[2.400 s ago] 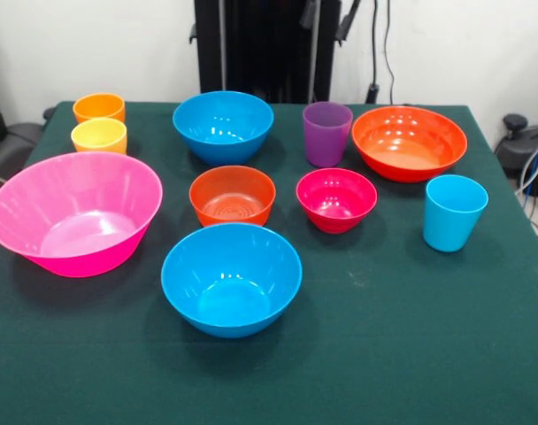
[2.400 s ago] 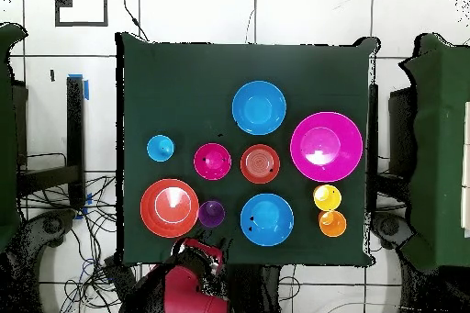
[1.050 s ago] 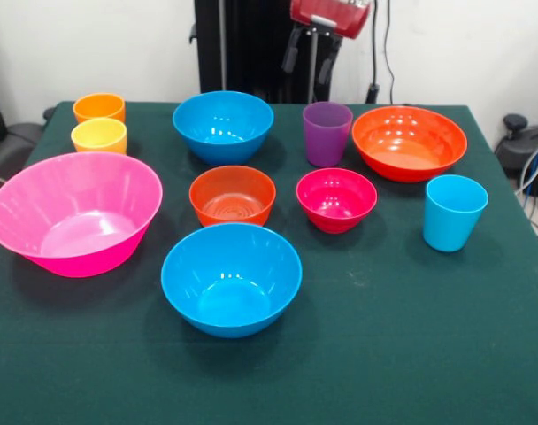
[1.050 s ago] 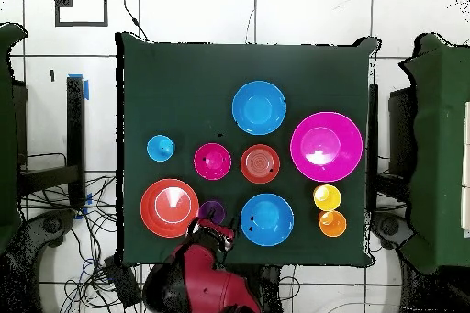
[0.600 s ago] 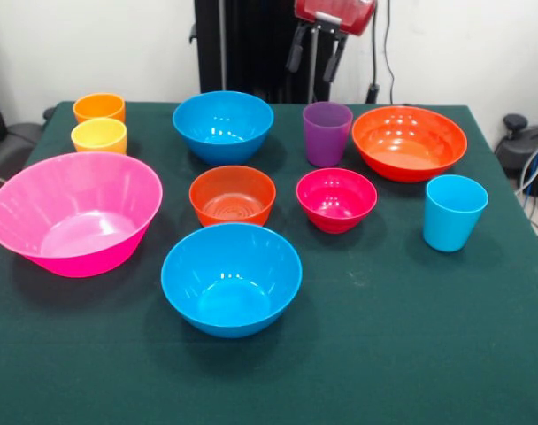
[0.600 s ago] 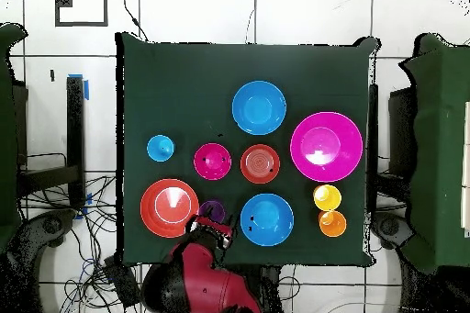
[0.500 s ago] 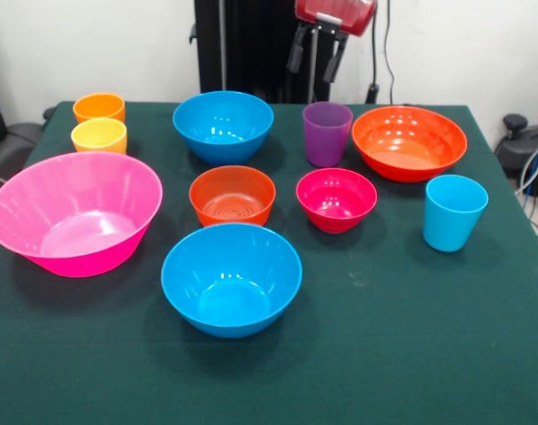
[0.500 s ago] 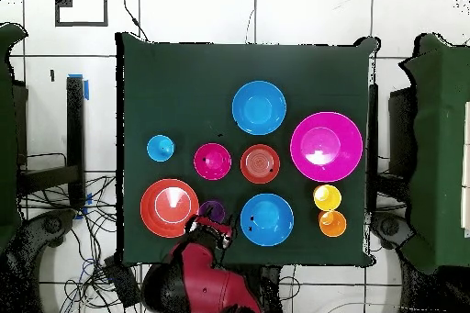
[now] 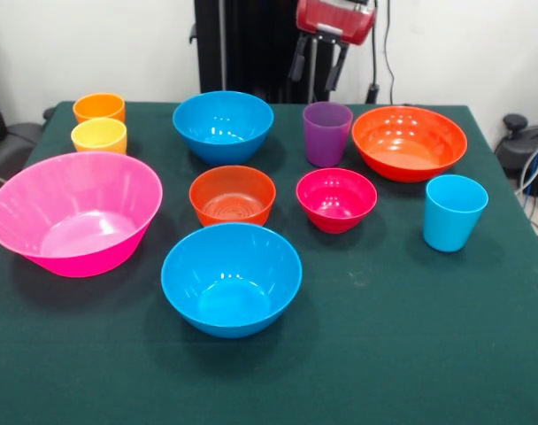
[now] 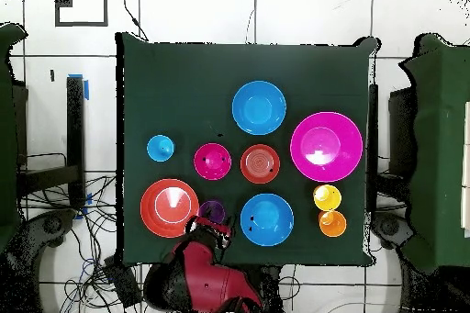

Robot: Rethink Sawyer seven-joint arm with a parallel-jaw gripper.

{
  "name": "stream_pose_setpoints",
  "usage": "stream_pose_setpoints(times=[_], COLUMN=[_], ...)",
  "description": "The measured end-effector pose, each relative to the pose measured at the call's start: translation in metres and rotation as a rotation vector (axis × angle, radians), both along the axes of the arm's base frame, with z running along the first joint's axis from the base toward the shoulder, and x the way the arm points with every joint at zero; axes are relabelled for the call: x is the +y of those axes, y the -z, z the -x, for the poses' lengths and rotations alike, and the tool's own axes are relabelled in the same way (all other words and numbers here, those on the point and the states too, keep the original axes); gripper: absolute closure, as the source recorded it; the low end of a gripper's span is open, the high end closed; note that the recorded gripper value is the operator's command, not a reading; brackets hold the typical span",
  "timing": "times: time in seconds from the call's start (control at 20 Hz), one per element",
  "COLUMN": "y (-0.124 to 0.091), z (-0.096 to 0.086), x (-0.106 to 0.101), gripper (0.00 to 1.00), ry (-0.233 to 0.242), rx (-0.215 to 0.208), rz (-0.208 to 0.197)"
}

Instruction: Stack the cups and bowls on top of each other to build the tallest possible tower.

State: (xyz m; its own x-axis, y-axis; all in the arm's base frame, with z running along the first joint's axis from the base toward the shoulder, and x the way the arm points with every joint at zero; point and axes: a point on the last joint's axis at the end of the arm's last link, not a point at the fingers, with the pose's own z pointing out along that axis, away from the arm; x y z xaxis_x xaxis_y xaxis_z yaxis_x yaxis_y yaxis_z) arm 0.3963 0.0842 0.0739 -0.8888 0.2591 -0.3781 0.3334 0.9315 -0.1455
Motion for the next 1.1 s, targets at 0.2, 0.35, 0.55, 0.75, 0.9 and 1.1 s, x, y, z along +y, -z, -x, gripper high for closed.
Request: stream_pose_setpoints(times=[0.2, 0.35, 0.55, 0.75, 0.9, 1.1], y=[0.015, 0.021, 0.031, 0.042, 0.047, 0.058], z=[0.006, 0.009, 0.012, 0.015, 0.016, 0.019], x=[0.000, 0.000, 0.001, 0.005, 0.006, 0.010], gripper=[0.00, 0.00, 0.00, 0.00, 0.00, 0.00], ry=[0.000, -0.004, -0.014, -0.032, -0.039, -0.052], rx=[0.027, 0.034, 0.034, 0.022, 0.020, 0.012], rz=[-0.005, -0.007, -0.008, -0.012, -0.015, -0.022])
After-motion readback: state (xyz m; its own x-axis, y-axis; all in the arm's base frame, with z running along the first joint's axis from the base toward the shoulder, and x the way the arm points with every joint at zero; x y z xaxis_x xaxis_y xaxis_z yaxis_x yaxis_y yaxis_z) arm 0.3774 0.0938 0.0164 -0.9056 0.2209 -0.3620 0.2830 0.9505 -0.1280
